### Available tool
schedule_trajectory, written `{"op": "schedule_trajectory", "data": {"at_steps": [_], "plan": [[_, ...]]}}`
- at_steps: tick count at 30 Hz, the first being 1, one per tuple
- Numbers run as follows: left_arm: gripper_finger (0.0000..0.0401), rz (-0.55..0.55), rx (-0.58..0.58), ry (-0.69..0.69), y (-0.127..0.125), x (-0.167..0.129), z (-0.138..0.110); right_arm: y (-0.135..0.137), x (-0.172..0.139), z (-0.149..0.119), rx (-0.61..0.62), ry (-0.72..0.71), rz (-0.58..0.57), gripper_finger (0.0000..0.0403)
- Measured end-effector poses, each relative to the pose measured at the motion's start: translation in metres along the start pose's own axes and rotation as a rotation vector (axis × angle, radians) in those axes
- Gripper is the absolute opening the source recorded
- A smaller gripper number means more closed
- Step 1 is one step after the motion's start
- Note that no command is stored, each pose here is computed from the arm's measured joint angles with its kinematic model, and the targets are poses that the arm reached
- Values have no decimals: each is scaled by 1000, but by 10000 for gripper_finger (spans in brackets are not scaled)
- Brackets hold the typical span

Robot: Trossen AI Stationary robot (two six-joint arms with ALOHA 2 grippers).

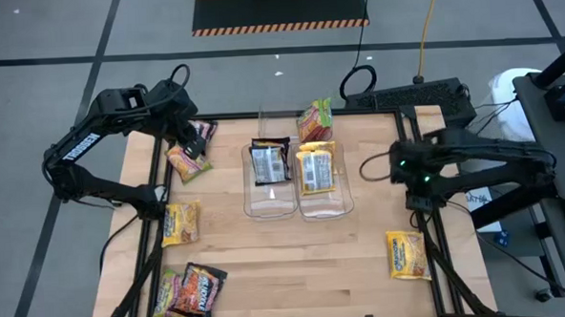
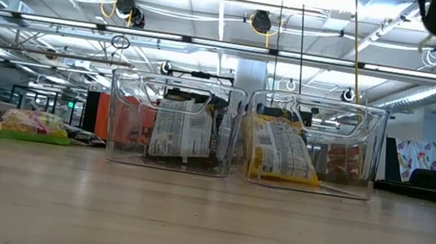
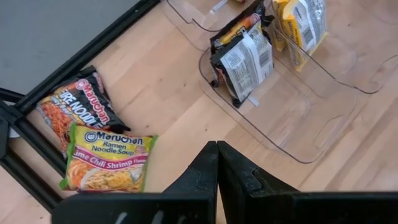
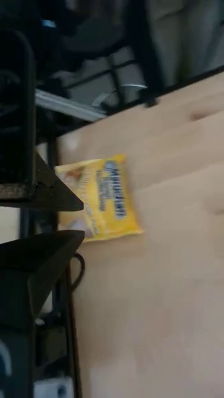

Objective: Sort Maruchan noodles
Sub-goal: Put the yellow noodle pack into the right transparent bin

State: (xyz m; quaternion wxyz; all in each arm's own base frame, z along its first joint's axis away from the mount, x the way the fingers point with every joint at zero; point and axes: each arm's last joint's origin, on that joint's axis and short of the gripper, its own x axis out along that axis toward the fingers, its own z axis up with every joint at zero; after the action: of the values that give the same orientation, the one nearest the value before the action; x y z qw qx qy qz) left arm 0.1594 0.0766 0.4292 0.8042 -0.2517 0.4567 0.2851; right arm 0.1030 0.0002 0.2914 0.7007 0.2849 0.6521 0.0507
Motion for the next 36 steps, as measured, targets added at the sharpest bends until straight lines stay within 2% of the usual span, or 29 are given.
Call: {"op": "schedule_trajectory", "data": {"at_steps": [5, 12, 21, 26, 36], "plan": [[8, 0, -2, 0, 0, 0, 0, -12, 36, 8, -66, 72, -12, 54], [8, -1, -2, 0, 0, 0, 0, -19, 74, 16, -106, 93, 57, 54], [8, -2, 7, 1, 0, 0, 0, -21, 93, 19, -142, 118, 64, 54], [8, -2, 6, 1, 0, 0, 0, -26, 109, 21, -126, 112, 64, 54], [8, -2, 6, 1, 0, 0, 0, -35, 123, 15, -121, 139, 54, 54]]}}
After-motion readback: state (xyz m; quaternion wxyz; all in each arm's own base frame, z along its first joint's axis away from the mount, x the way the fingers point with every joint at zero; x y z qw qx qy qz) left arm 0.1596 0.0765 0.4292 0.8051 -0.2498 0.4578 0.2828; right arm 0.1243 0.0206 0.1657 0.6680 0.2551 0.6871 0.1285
